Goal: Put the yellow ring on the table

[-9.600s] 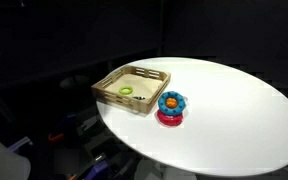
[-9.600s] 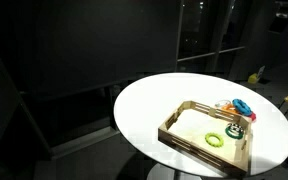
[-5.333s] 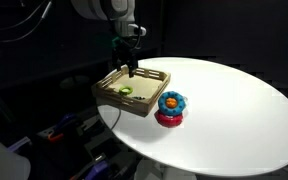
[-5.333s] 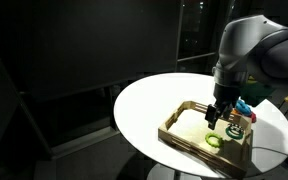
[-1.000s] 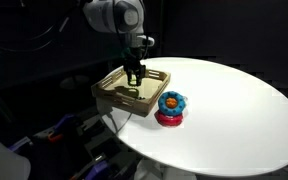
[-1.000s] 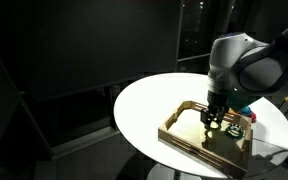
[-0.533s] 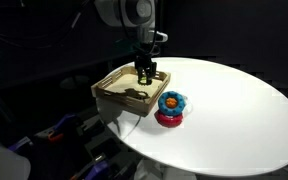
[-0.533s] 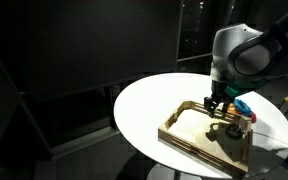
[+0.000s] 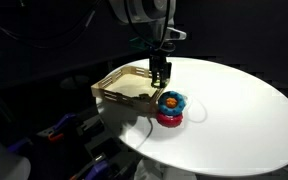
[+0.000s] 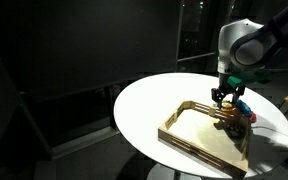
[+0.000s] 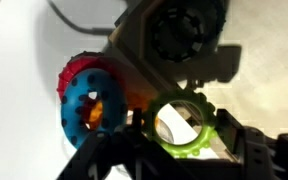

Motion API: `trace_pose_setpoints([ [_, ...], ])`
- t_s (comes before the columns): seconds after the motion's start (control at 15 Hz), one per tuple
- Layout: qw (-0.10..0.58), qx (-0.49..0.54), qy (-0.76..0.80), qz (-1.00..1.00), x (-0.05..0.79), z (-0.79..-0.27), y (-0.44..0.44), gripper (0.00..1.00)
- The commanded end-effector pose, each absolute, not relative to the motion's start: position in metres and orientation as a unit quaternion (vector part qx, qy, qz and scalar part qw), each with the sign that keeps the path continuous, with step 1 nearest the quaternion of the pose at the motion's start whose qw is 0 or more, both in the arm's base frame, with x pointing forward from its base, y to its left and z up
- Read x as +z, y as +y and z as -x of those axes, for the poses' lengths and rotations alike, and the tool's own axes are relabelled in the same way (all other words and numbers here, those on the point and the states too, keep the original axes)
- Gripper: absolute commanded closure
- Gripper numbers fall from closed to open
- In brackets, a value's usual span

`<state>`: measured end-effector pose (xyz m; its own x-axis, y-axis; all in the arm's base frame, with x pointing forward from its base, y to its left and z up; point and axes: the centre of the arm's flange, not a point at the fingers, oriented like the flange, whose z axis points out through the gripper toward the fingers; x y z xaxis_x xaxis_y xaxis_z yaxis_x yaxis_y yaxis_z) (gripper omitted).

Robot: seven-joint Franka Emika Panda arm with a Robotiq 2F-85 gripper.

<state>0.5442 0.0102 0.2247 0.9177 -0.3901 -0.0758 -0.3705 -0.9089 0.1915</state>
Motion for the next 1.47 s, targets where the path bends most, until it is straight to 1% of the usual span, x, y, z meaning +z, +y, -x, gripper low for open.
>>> trace_pose_setpoints([
  [0.0,0.115,-0.063,-0.236,-0.963,0.229,-0.555,-0.012,0.51],
  [0.47,0.139,-0.08,-0.287,-0.944,0.223,-0.558,-0.045,0.51],
  [0.53,0.14,-0.083,-0.29,-0.943,0.222,-0.559,-0.046,0.44],
  [0.6,0.141,-0.085,-0.291,-0.943,0.222,-0.559,-0.047,0.07],
  [0.67,0.142,-0.087,-0.291,-0.942,0.222,-0.56,-0.047,0.05],
  [0.73,0.142,-0.09,-0.29,-0.942,0.222,-0.56,-0.046,0.01],
  [1.13,0.134,-0.104,-0.275,-0.946,0.23,-0.556,-0.039,0.0],
  [1.4,0.117,-0.113,-0.252,-0.954,0.241,-0.552,-0.028,0.0],
])
